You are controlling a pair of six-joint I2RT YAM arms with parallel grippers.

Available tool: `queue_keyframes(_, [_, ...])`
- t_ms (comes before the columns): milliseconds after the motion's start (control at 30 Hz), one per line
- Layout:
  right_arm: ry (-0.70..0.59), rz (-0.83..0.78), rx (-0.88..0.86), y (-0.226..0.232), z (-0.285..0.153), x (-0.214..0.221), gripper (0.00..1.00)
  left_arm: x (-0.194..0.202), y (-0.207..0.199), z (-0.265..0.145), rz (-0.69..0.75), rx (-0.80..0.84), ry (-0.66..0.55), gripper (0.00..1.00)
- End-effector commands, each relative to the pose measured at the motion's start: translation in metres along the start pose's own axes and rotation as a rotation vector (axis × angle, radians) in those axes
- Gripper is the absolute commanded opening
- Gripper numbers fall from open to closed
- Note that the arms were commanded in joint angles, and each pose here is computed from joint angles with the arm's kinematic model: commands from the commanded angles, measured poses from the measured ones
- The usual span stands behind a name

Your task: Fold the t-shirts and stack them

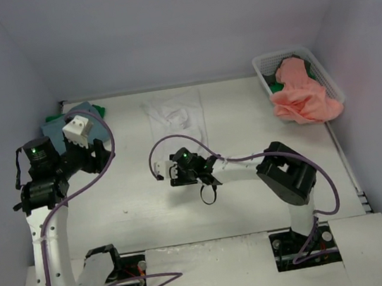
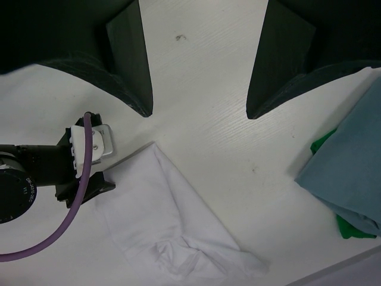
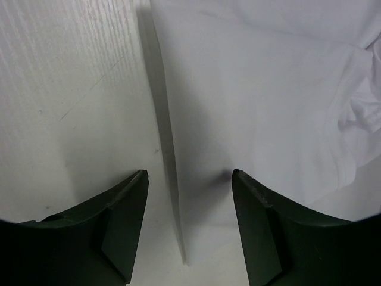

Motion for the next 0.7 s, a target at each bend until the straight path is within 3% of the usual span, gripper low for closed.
queue_keyframes(0, [0.076, -0.014, -0.041, 0.008, 0.013, 0.020, 0.56, -0.015, 0.008, -0.002, 0.044, -0.023, -0.060, 0.59])
queue_keyframes(467, [0.134, -0.009, -0.069, -0.010, 0.041, 0.040, 0.54, -0.016, 0.010, 0.001, 0.036, -0.014, -0.053, 0.59])
queue_keyframes(567, [0.161, -0.012, -0.085, -0.010, 0.045, 0.047, 0.47, -0.017, 0.010, 0.000, 0.036, -0.012, -0.056, 0.59])
queue_keyframes(667, [0.167, -0.008, -0.129, -0.005, 0.047, 0.050, 0.31, -0.018, 0.010, 0.000, 0.033, -0.009, -0.057, 0.59])
Point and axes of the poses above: each gripper's point midway between its finger pads, its own z axis out along the fingers, its own y axis along the line the jaws close on, x = y × z, the point moved 7 cm from there along -z, back along the fingers, and after that the axes turned 15 degrees about z, right-handed, at the moved point
